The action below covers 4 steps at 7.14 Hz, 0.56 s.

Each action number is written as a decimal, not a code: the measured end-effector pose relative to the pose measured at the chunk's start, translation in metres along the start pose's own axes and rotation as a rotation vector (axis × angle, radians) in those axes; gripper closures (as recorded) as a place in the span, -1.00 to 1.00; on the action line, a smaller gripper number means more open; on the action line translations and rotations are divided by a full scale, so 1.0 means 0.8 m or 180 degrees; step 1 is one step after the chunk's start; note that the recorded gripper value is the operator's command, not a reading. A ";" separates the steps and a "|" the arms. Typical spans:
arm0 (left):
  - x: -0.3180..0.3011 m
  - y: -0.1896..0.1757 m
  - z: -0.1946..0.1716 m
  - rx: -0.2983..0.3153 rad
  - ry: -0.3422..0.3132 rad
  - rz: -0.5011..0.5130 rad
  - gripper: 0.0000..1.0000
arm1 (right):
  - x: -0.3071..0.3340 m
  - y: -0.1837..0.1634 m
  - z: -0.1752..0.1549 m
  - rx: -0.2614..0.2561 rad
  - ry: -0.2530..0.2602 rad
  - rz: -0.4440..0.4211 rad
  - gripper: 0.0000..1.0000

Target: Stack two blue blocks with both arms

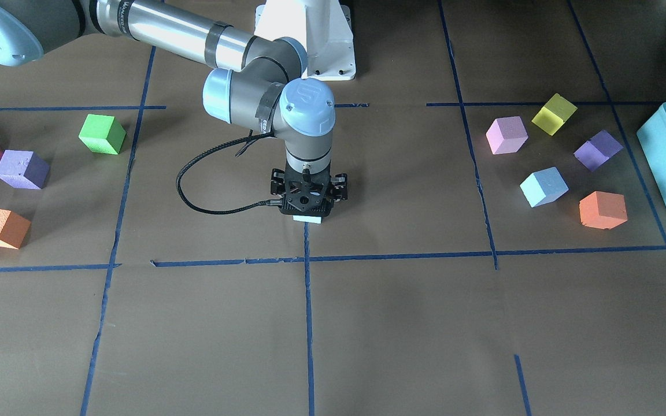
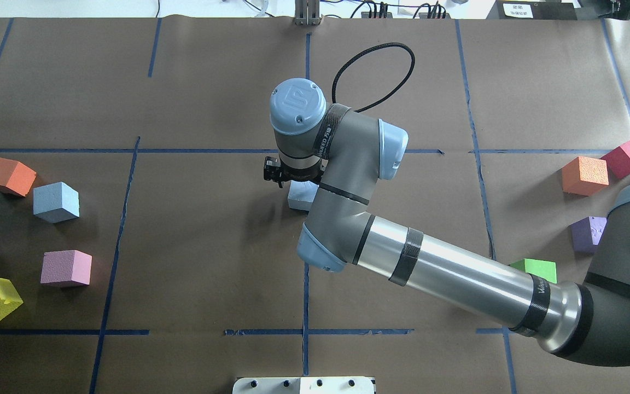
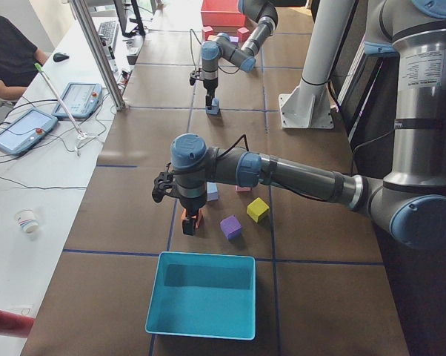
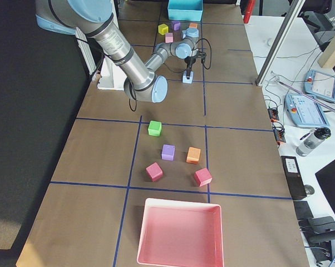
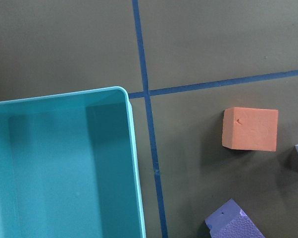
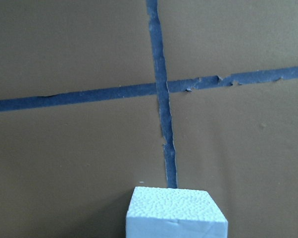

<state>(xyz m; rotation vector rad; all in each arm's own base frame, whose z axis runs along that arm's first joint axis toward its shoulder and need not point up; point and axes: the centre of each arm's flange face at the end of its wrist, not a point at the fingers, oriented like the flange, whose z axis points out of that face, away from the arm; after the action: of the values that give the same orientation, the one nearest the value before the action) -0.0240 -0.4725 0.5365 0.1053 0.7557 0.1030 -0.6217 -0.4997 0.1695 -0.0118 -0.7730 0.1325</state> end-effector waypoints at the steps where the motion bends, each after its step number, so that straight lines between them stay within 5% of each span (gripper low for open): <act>1: 0.050 -0.003 -0.003 0.0014 0.0034 -0.0018 -1.00 | 0.007 -0.007 -0.026 0.0004 -0.0003 0.0016 -0.99; 4: 0.162 -0.004 0.026 -0.0011 0.0144 -0.0262 -1.00 | 0.079 -0.027 -0.123 0.0015 0.0007 -0.0133 -0.99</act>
<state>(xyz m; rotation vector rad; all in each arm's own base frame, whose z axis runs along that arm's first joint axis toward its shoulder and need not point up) 0.0838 -0.4600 0.4631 0.0685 0.8040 0.0284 -0.5060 -0.5099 0.1445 0.0086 -0.7704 0.0947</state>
